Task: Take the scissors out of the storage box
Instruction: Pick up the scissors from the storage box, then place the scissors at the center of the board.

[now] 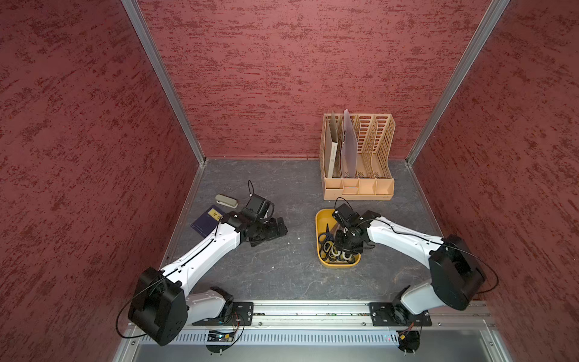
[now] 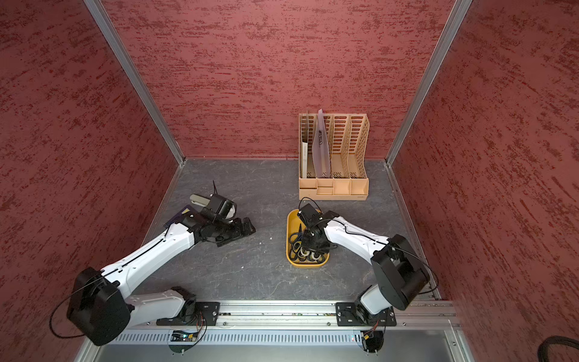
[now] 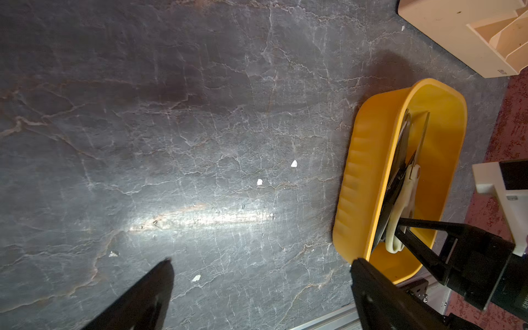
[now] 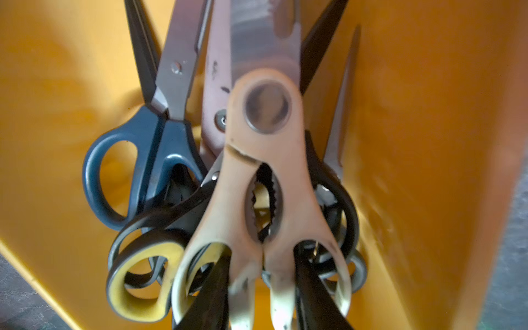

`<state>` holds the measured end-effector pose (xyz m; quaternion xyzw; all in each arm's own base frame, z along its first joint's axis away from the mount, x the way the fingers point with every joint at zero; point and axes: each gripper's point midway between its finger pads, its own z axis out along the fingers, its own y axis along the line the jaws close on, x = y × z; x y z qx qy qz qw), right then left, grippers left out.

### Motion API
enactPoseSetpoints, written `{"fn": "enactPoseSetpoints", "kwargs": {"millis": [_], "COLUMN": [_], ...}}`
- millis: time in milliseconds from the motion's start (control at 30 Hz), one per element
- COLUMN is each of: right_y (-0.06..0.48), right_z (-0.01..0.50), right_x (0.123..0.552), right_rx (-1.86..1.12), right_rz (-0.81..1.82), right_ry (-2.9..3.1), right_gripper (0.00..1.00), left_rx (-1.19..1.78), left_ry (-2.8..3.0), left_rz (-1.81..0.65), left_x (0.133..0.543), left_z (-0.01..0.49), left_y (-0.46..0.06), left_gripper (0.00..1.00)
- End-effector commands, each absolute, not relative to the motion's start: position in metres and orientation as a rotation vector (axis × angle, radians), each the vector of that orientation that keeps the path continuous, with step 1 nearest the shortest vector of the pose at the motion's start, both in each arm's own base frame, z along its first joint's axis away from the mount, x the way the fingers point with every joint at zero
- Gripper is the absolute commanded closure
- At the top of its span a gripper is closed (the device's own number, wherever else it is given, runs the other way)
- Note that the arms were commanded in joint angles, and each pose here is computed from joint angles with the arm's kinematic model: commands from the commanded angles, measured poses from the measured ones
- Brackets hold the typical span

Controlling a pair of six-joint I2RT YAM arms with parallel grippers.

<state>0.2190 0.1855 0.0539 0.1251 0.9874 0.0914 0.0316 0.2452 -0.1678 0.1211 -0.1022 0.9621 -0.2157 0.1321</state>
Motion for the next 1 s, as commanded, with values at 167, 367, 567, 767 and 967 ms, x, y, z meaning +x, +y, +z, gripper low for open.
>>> {"fn": "enactPoseSetpoints", "kwargs": {"millis": [167, 367, 567, 767, 967], "right_y": [0.187, 0.194, 0.222, 0.277, 0.321], "right_z": [0.075, 0.113, 0.149, 0.164, 0.154], "right_x": [0.222, 0.222, 0.232, 0.273, 0.328], "right_rx": [0.385, 0.355, 0.260, 0.137, -0.059], "right_rz": [0.314, 0.408, 0.475, 0.515, 0.435], "right_ry": [2.992, 2.930, 2.867, 2.821, 2.792], "right_gripper": [0.77, 0.79, 0.81, 0.81, 0.82], "left_rx": [-0.312, -0.436, -0.469, -0.486, -0.540], "left_ry": [2.782, 2.756, 2.740, 2.762, 2.768], "left_rz": [-0.653, -0.741, -0.752, -0.766, -0.723], "left_x": [0.244, 0.255, 0.261, 0.259, 0.264], "left_z": [0.120, 0.115, 0.115, 0.108, 0.102], "left_y": [-0.160, -0.140, -0.125, -0.123, -0.111], "left_gripper": [0.00, 0.00, 0.00, 0.00, 0.00]}}
